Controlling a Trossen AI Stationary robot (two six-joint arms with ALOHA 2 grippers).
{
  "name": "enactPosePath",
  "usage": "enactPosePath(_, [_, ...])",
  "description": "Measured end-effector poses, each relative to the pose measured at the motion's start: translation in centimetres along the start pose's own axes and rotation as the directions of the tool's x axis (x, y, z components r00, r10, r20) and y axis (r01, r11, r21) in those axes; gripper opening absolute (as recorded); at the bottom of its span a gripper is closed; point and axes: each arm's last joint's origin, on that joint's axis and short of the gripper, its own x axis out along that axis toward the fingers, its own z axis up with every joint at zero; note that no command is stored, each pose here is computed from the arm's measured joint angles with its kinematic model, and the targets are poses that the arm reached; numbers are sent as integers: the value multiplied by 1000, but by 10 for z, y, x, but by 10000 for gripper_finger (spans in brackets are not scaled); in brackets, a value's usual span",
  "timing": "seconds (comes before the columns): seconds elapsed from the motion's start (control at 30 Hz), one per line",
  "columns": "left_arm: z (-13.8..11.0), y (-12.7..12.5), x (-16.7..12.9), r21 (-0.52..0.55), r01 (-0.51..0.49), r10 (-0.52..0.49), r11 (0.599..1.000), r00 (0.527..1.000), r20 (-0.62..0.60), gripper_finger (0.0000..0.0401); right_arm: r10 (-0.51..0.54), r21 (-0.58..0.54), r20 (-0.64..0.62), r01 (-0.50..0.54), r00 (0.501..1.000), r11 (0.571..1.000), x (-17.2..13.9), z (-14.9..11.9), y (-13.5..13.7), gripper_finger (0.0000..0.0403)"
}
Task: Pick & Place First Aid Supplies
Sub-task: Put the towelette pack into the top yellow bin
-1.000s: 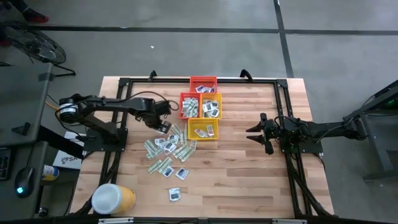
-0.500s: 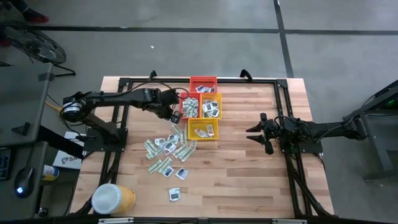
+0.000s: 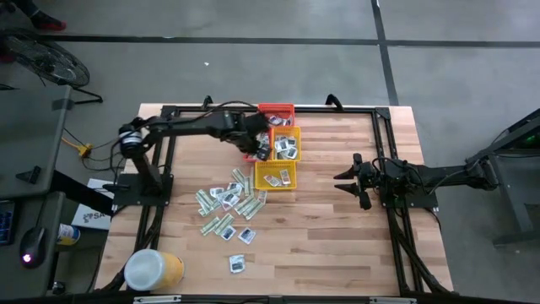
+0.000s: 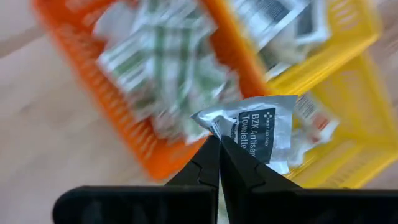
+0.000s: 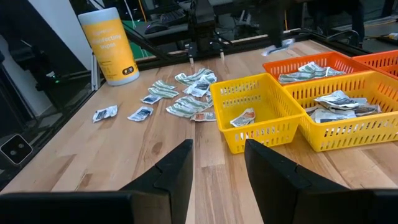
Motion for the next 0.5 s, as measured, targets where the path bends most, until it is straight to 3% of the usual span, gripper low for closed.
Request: enactPosePath(0.5, [59,-33,49,-16,71,-71,997,997,-5,0,0,0,0,0,1000,1000,0,0,0,139])
